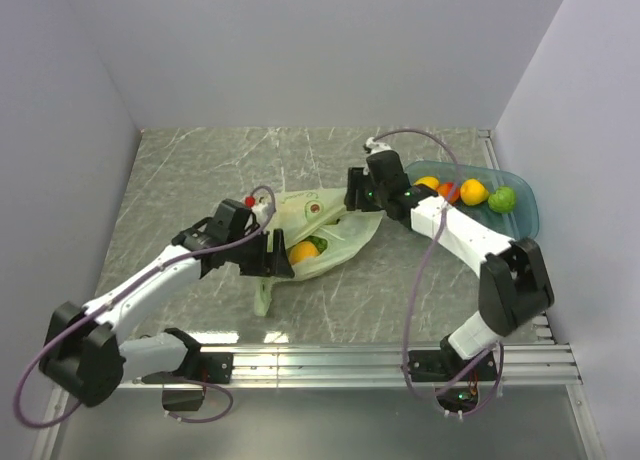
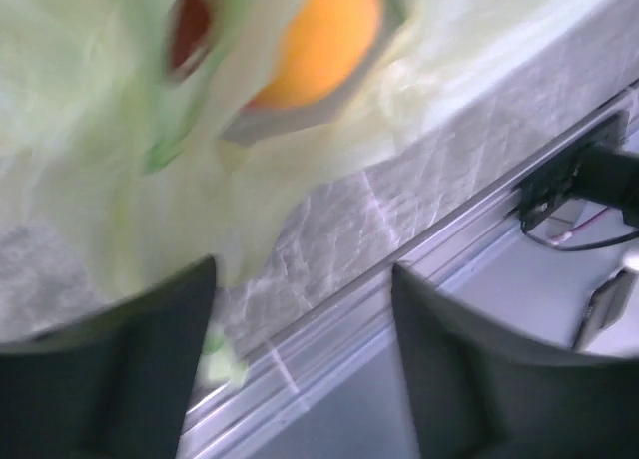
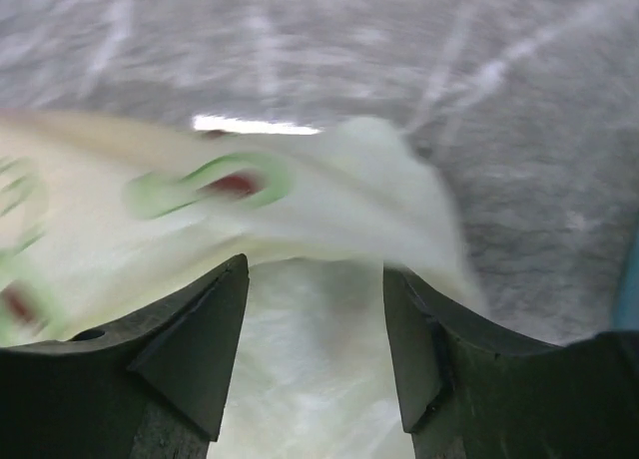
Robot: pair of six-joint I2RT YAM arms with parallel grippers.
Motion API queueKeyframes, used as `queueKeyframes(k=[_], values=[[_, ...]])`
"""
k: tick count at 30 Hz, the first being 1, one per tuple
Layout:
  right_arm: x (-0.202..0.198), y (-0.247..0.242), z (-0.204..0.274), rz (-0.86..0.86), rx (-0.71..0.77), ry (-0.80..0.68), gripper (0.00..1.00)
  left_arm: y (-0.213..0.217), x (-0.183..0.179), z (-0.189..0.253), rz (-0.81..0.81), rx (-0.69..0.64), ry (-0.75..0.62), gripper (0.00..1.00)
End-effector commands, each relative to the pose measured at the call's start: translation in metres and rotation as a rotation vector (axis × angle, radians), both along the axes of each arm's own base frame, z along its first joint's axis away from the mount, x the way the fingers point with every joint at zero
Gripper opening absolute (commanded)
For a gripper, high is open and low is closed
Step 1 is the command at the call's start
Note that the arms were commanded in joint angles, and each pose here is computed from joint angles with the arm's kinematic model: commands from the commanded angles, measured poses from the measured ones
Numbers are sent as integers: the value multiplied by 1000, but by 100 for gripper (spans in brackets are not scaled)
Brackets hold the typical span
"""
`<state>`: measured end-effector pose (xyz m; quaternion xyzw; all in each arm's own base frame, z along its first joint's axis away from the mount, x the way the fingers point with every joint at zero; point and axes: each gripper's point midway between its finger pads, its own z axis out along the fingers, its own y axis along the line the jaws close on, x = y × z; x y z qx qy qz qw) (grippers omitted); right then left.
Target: Untie the knot of the plastic bag and take out the fruit
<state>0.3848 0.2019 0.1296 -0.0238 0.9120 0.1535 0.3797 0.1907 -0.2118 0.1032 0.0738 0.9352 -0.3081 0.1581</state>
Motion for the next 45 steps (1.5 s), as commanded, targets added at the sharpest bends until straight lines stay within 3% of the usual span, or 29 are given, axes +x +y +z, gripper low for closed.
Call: queueKeyframes(k=[1, 3, 7, 10, 14, 19, 20, 22, 23, 24, 28, 32, 34, 38, 39, 41, 42, 45], values=[[-26, 34, 65, 139, -5, -169, 64, -12, 22, 65, 14, -110, -196, 80], [-47, 51, 78, 192, 6, -203, 64, -13, 35, 100, 32, -140, -307, 90], [-72, 66, 81, 219, 48, -222, 62, 5, 69, 126, 157, -48, -457, 88], [-85, 80, 71, 259, 83, -207, 59, 11, 90, 117, 170, 44, -499, 88], [-97, 95, 40, 296, 86, -136, 59, 12, 114, 77, 149, 198, -438, 89], [-114, 100, -11, 318, 59, -37, 60, -11, 119, 50, 69, 230, -412, 86], [-118, 98, -20, 317, 52, -18, 60, -16, 123, 45, 65, 231, -410, 81], [-130, 90, -44, 314, 22, 34, 60, -6, 136, 38, 142, 292, -422, 45], [-136, 87, -49, 311, 20, 50, 60, 0, 146, 33, 200, 327, -422, 11], [-146, 78, -64, 307, -1, 88, 60, 19, 160, 35, 292, 403, -451, 1], [-178, 49, -103, 279, -50, 214, 60, 84, 208, 35, 582, 430, -378, 1], [-192, 37, -112, 264, -49, 249, 60, 89, 226, 42, 587, 382, -365, 1], [-199, 36, -109, 284, -46, 260, 60, 76, 226, 43, 536, 330, -358, 6], [-184, 46, -64, 324, -39, 142, 60, 48, 201, 53, 395, 214, -364, 36], [-173, 52, -37, 335, -21, 69, 60, 45, 195, 58, 378, 210, -380, 56], [-164, 53, -13, 332, -21, 3, 60, 43, 178, 78, 360, 165, -419, 76], [-155, 56, 4, 322, -13, -42, 60, 40, 169, 86, 345, 135, -431, 91], [-140, 65, 31, 319, 0, -119, 60, 37, 140, 113, 338, 55, -477, 99]])
